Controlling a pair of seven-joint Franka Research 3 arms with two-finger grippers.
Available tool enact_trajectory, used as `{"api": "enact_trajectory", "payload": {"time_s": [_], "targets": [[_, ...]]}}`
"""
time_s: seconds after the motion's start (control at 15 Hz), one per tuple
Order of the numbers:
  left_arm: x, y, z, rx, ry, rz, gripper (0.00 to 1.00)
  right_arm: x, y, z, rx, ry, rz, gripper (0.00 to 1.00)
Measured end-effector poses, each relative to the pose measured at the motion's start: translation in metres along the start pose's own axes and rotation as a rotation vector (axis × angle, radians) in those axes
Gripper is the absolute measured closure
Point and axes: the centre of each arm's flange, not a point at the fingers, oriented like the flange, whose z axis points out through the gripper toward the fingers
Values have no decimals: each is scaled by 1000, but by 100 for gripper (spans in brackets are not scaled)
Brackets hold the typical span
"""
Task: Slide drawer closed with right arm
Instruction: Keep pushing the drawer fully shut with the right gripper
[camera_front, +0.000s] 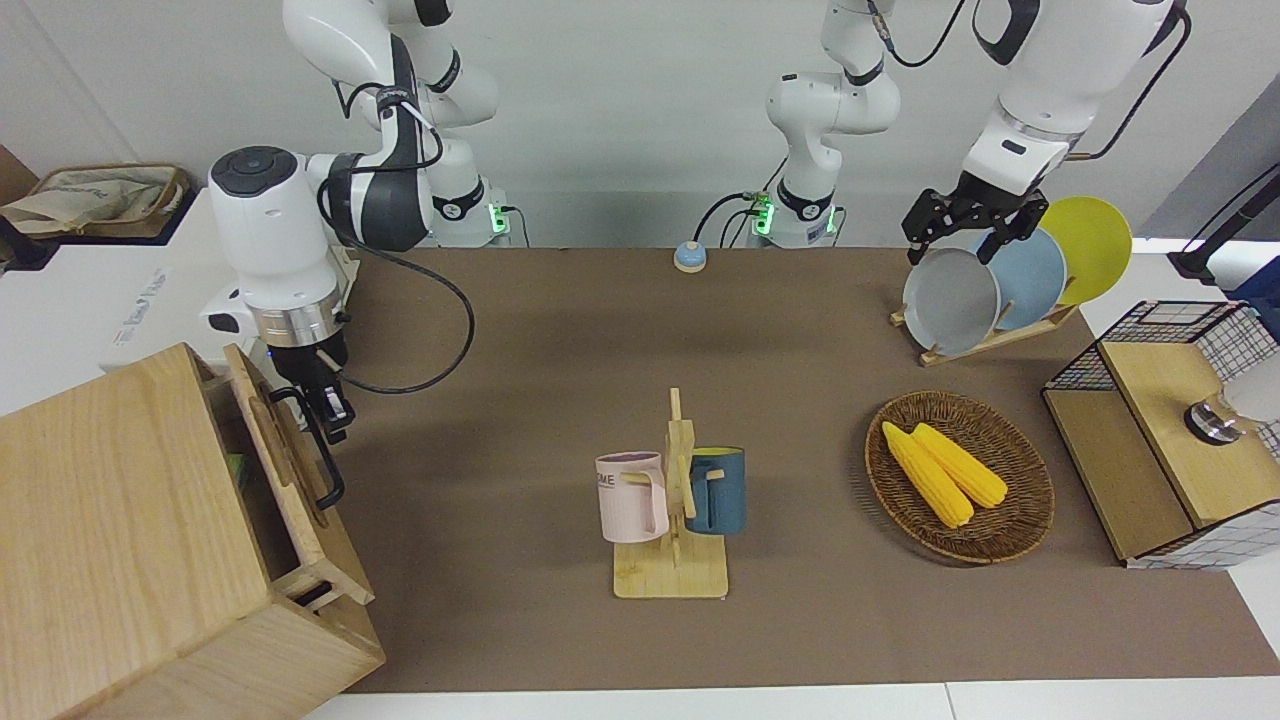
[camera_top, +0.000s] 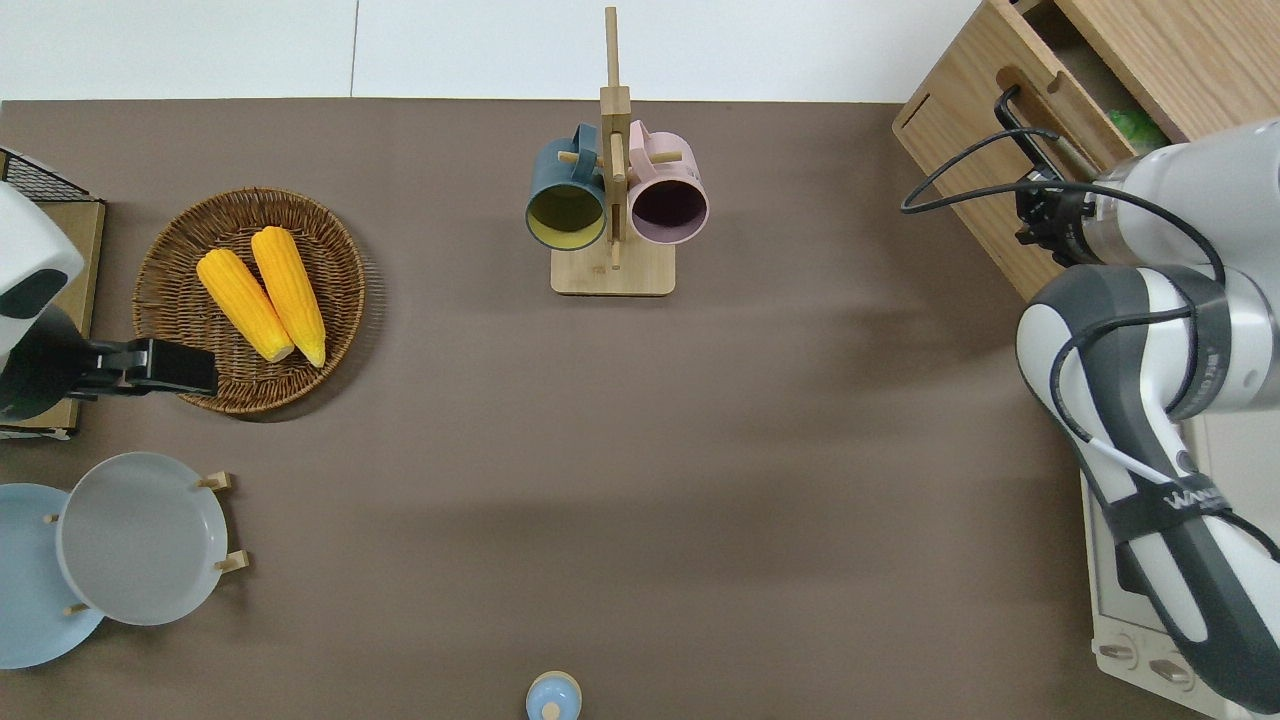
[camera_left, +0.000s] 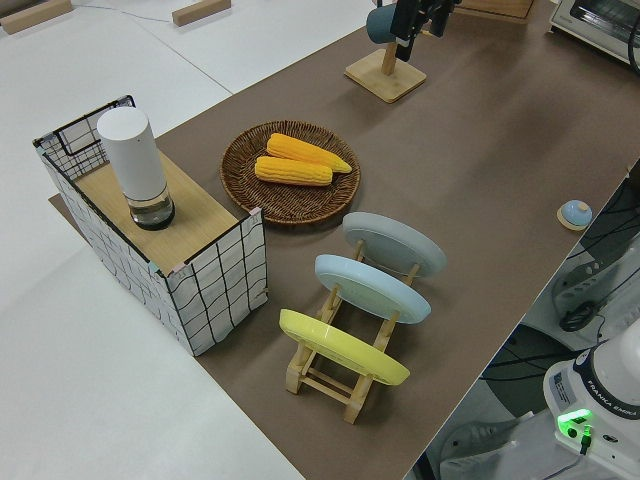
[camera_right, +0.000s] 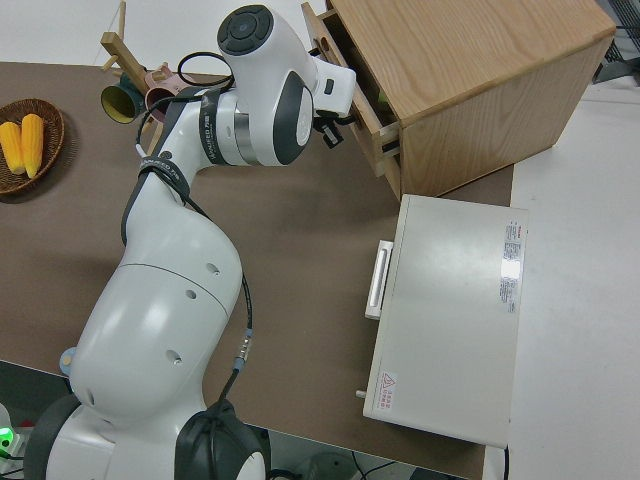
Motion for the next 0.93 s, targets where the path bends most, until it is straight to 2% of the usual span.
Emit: {"api": "enact_trajectory", "payload": {"time_s": [0.47, 0.93], "targets": [[0, 0, 0, 0, 0, 0, 0, 28, 8, 3, 31, 48, 21, 99], [0, 0, 0, 0, 0, 0, 1, 28, 6, 5, 36, 49, 3, 99]]}}
